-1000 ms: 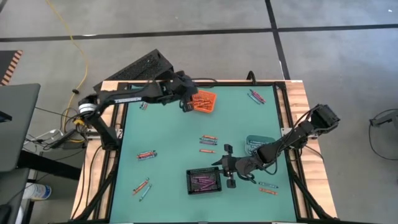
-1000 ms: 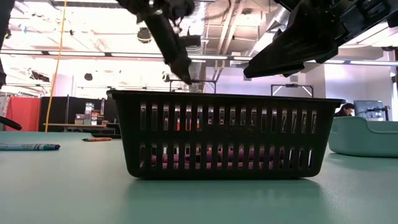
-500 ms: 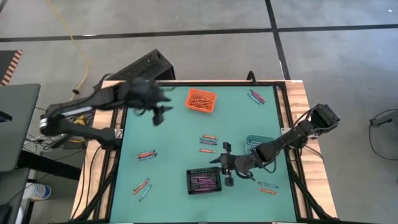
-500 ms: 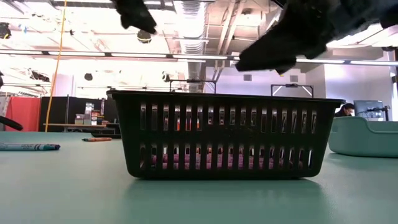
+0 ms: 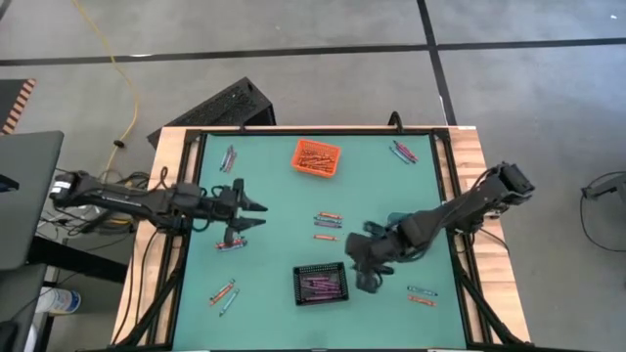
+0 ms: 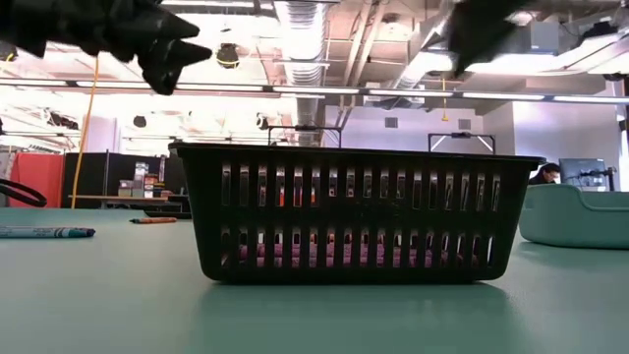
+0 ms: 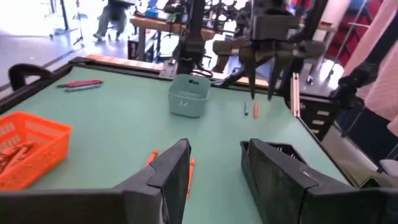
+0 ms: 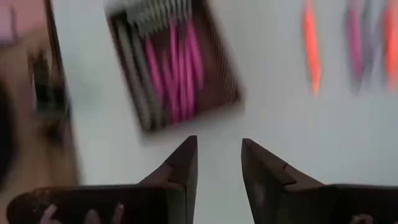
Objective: Sort crayons
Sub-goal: Put the orange crayon into the orange bin
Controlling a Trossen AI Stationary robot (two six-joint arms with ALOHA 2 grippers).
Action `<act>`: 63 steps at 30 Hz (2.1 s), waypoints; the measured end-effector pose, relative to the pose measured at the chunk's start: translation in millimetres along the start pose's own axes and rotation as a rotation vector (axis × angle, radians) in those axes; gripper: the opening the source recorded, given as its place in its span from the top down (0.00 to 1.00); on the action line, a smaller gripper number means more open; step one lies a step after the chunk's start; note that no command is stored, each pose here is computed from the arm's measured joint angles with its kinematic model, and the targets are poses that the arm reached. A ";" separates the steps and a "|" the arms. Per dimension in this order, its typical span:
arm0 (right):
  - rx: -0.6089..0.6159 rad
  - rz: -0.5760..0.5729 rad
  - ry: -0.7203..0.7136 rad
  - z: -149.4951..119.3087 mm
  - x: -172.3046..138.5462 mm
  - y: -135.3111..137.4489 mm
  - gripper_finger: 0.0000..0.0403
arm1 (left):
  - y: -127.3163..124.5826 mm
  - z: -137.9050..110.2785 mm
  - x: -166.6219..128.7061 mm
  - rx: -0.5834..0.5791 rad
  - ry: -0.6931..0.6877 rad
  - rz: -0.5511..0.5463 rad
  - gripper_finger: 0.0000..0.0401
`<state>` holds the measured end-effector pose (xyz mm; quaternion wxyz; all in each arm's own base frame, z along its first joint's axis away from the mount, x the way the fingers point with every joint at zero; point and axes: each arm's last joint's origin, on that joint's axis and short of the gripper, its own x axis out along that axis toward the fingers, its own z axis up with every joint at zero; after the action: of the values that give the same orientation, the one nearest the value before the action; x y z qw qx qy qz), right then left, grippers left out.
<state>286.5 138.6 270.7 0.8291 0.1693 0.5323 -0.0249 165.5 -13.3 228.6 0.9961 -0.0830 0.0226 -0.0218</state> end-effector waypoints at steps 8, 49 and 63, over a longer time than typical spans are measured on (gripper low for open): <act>0.213 -0.058 0.265 -73.5 -5.2 36.0 0.71 | 1.5 -36.6 6.9 0.004 0.120 0.011 0.62; -0.247 -0.299 -0.065 74.1 74.1 -106.7 0.71 | 7.0 -69.3 -38.6 0.242 0.024 0.276 0.62; -0.203 -0.231 -0.096 69.7 103.1 -168.0 0.71 | 9.9 -72.2 -40.5 0.204 0.059 0.230 0.62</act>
<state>354.7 -26.6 162.4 0.8581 0.0209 0.5077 -0.0741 122.0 -13.5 157.5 0.9941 0.0226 0.0590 0.0879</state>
